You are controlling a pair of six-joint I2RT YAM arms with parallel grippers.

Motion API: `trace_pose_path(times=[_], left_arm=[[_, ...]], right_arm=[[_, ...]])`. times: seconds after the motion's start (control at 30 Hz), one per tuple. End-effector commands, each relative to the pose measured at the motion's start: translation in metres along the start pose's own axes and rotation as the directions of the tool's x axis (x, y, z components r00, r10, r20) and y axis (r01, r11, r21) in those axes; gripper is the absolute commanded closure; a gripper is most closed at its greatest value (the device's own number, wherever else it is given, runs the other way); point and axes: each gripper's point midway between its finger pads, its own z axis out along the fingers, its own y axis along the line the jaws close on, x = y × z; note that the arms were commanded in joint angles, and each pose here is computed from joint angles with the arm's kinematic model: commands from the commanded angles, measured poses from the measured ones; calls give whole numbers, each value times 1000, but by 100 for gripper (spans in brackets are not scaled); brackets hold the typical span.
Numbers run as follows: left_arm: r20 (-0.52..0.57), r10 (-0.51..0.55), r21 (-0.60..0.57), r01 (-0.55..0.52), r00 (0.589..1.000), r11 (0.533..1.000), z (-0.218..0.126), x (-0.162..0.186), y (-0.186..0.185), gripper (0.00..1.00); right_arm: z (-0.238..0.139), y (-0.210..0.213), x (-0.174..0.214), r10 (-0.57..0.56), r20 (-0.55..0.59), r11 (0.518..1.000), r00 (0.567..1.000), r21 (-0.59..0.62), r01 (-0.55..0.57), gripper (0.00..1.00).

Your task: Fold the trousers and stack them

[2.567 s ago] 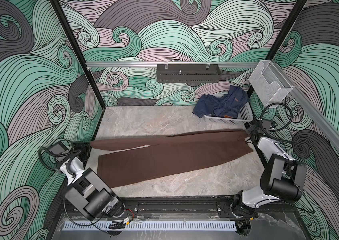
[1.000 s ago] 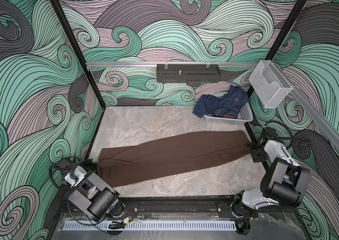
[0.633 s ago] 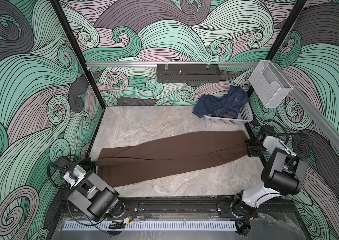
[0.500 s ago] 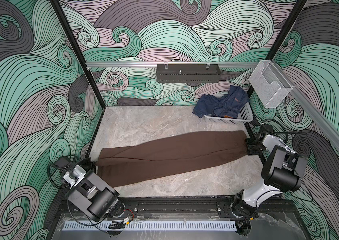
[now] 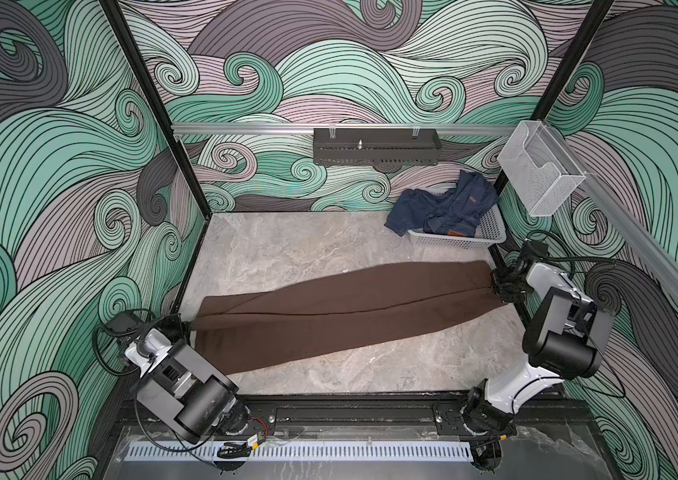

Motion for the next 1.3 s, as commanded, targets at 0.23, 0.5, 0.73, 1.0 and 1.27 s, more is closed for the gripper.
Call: trace_pose_path(times=[0.23, 0.5, 0.73, 1.0, 1.27], left_arm=[[37, 18, 233, -27, 999, 972, -11, -32, -126, 100], [34, 35, 124, -39, 999, 991, -10, -15, -65, 100], [28, -58, 0, 58, 998, 998, 1, -4, 12, 100], [47, -101, 58, 98, 994, 994, -15, -8, 1, 100], [98, -60, 101, 50, 993, 994, -58, -4, -33, 100]], right_arm=[[-44, 134, -17, -116, 61, 939, 991, -317, 130, 100], [-11, 74, -16, -169, 105, 958, 980, -216, 188, 100], [26, -6, -24, -179, 114, 983, 977, -11, 181, 100], [19, -1, -23, -160, 85, 986, 984, -24, 162, 100], [-42, 7, -31, -162, 146, 985, 976, -36, 169, 100]])
